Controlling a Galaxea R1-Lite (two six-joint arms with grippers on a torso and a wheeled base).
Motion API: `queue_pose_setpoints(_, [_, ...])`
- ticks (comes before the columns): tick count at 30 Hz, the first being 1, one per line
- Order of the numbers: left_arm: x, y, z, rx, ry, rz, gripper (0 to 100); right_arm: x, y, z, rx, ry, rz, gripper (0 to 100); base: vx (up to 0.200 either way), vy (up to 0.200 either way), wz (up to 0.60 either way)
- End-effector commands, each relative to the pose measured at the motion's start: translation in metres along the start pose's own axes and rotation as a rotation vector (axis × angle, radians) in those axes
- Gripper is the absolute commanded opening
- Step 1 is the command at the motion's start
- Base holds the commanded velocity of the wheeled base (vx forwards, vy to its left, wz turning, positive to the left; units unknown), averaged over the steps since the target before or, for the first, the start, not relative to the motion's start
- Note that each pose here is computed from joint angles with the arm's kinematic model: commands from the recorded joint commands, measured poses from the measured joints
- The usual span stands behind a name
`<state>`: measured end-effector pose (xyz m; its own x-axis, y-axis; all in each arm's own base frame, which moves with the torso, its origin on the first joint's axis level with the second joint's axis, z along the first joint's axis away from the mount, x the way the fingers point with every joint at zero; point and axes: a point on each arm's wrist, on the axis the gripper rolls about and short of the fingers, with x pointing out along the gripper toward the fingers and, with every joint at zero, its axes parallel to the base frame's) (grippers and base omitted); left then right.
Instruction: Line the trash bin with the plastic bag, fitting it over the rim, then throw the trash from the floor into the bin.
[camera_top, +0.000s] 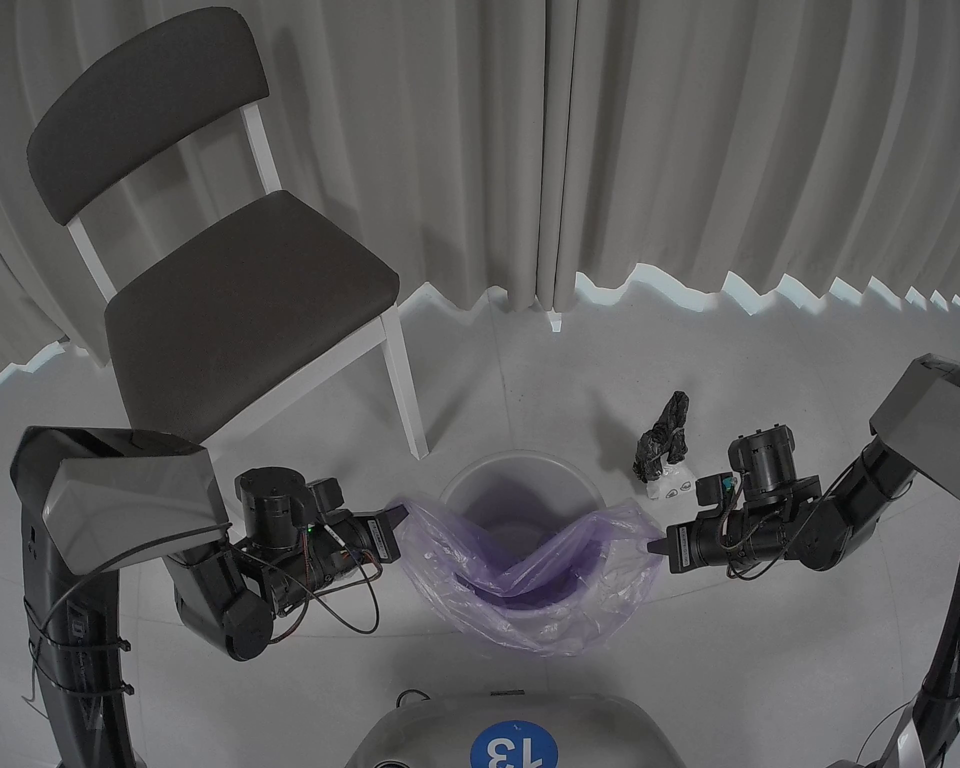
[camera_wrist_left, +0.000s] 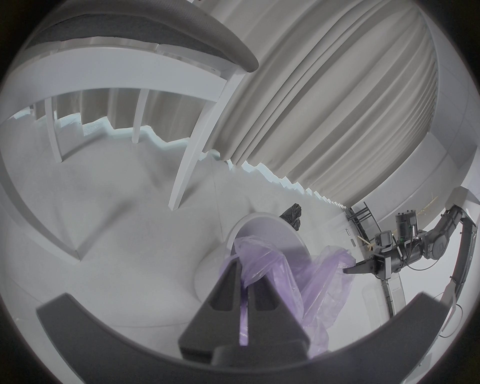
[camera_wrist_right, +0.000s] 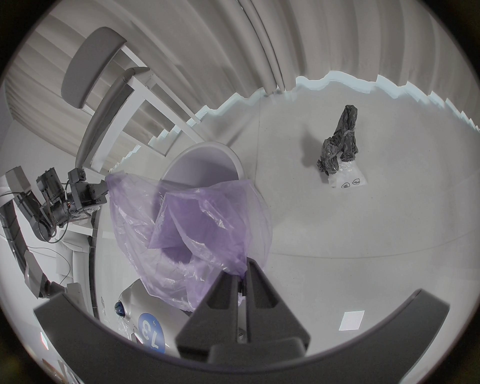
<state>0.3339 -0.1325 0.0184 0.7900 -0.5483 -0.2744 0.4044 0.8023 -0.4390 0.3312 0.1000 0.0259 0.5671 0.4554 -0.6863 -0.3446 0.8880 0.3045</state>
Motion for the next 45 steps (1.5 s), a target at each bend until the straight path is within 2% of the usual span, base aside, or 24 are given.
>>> queue_pose_setpoints(1, [0.018, 0.001, 0.008, 0.012, -0.041, -0.017, 0, 0.020, -0.006, 0.001, 0.001, 0.000, 0.000, 0, 0.000, 0.000, 0.00])
queue_pose_setpoints(6, [0.028, -0.003, 0.013, 0.015, -0.040, -0.028, 0, 0.031, -0.009, 0.007, 0.012, -0.013, 0.000, 0, 0.000, 0.000, 0.00])
queue_pose_setpoints(7, [0.037, -0.012, 0.016, 0.018, -0.024, -0.045, 0, 0.041, -0.015, 0.008, 0.041, -0.009, -0.005, 0, 0.000, 0.000, 0.00])
queue_pose_setpoints(18, [0.041, -0.043, 0.015, 0.040, -0.005, -0.103, 0, 0.032, -0.053, 0.015, 0.108, -0.047, -0.066, 0, 0.000, 0.000, 0.00])
queue_pose_setpoints(28, [0.037, -0.047, 0.016, 0.043, -0.006, -0.100, 0, 0.028, -0.062, 0.020, 0.123, -0.066, -0.062, 0, 0.000, 0.000, 0.00])
queue_pose_setpoints(31, [0.035, -0.034, 0.017, 0.035, -0.003, -0.066, 0, 0.027, -0.053, 0.016, 0.113, -0.049, -0.048, 0, 0.000, 0.000, 0.00])
queue_pose_setpoints(34, [0.034, -0.012, 0.016, 0.018, 0.004, -0.020, 0, 0.031, -0.035, 0.010, 0.083, -0.021, -0.017, 0, 0.000, 0.000, 0.00])
queue_pose_setpoints(38, [0.037, 0.005, 0.013, 0.003, 0.009, 0.014, 0, 0.040, -0.014, 0.000, 0.048, 0.017, 0.021, 0, 0.000, 0.000, 0.00])
queue_pose_setpoints(41, [0.037, 0.008, 0.014, 0.000, 0.007, 0.023, 0, 0.043, -0.004, -0.001, 0.030, 0.025, 0.035, 0, 0.000, 0.000, 0.00])
queue_pose_setpoints(45, [0.027, 0.007, 0.028, -0.004, -0.003, 0.035, 0, 0.042, 0.006, -0.001, 0.018, 0.026, 0.051, 0, 0.000, 0.000, 0.00])
